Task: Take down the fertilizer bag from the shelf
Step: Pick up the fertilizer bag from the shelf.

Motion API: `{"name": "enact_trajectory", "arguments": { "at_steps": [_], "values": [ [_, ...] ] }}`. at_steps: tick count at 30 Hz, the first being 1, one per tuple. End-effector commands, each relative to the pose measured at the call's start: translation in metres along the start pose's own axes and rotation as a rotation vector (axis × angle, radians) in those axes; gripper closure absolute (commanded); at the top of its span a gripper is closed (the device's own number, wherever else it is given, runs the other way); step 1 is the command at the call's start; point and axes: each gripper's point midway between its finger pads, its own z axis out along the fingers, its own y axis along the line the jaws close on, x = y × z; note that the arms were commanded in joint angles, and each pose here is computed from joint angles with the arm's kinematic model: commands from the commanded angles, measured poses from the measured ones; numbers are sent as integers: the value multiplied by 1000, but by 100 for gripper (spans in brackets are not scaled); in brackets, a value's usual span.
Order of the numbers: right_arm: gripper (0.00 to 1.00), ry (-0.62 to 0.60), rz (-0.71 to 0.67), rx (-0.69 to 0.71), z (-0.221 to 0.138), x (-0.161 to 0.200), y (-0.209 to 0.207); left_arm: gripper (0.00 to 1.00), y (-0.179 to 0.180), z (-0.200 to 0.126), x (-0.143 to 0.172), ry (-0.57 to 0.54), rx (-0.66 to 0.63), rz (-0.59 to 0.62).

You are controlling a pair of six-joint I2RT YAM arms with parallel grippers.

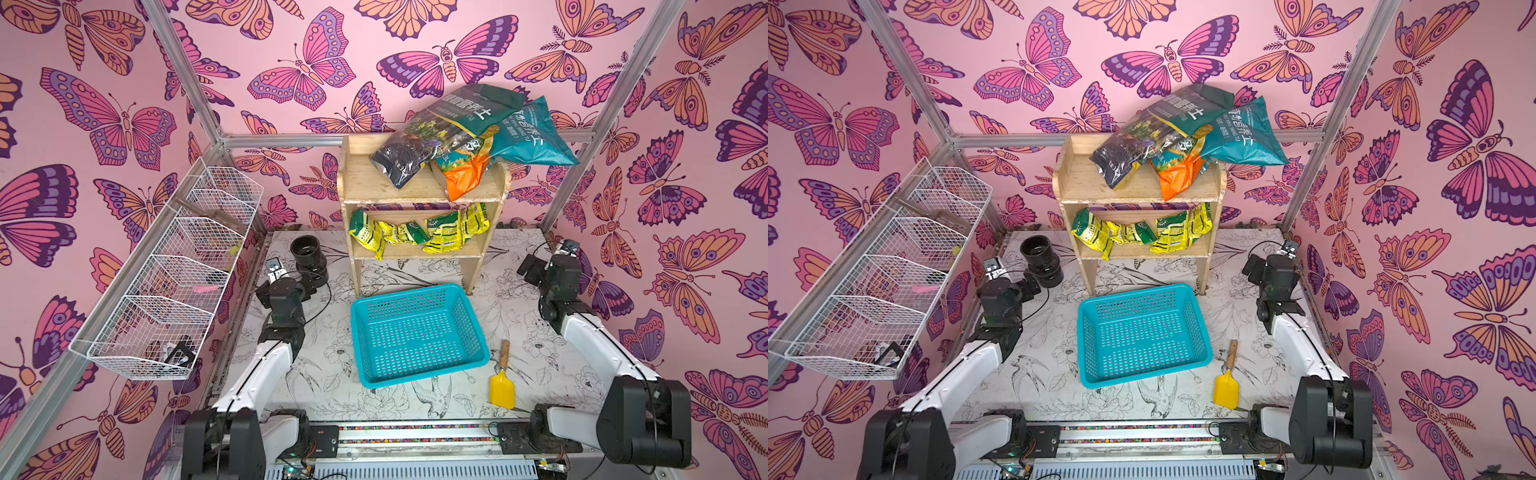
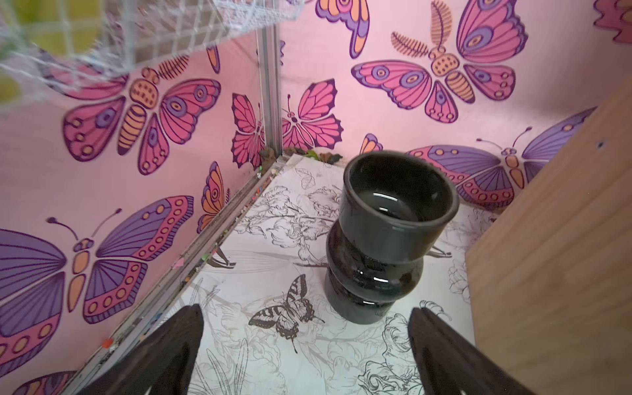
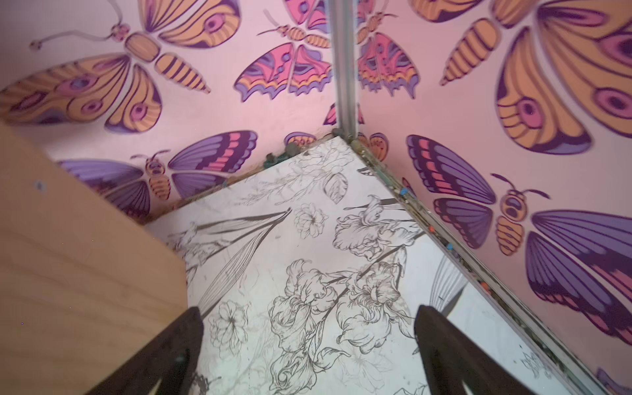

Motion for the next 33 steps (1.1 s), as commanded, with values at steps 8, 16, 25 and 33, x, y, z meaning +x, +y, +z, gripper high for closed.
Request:
{"name": "enact_trajectory", "arguments": {
  "at_steps": [8,16,25,33],
  "values": [
    [1,199,-110,-150,-68,-10,67,0,-21,-87,-94,22,163,-97],
    [1,205,-308,-231,-115,1,134,0,-128,-143,-161,-28,399,146],
    [1,237,-366,-261,-134,14,150,0,-265,-164,-209,-154,534,441],
    [1,236,-396,-243,-136,17,141,1,-338,-161,-230,-208,553,556]
  ]
}}
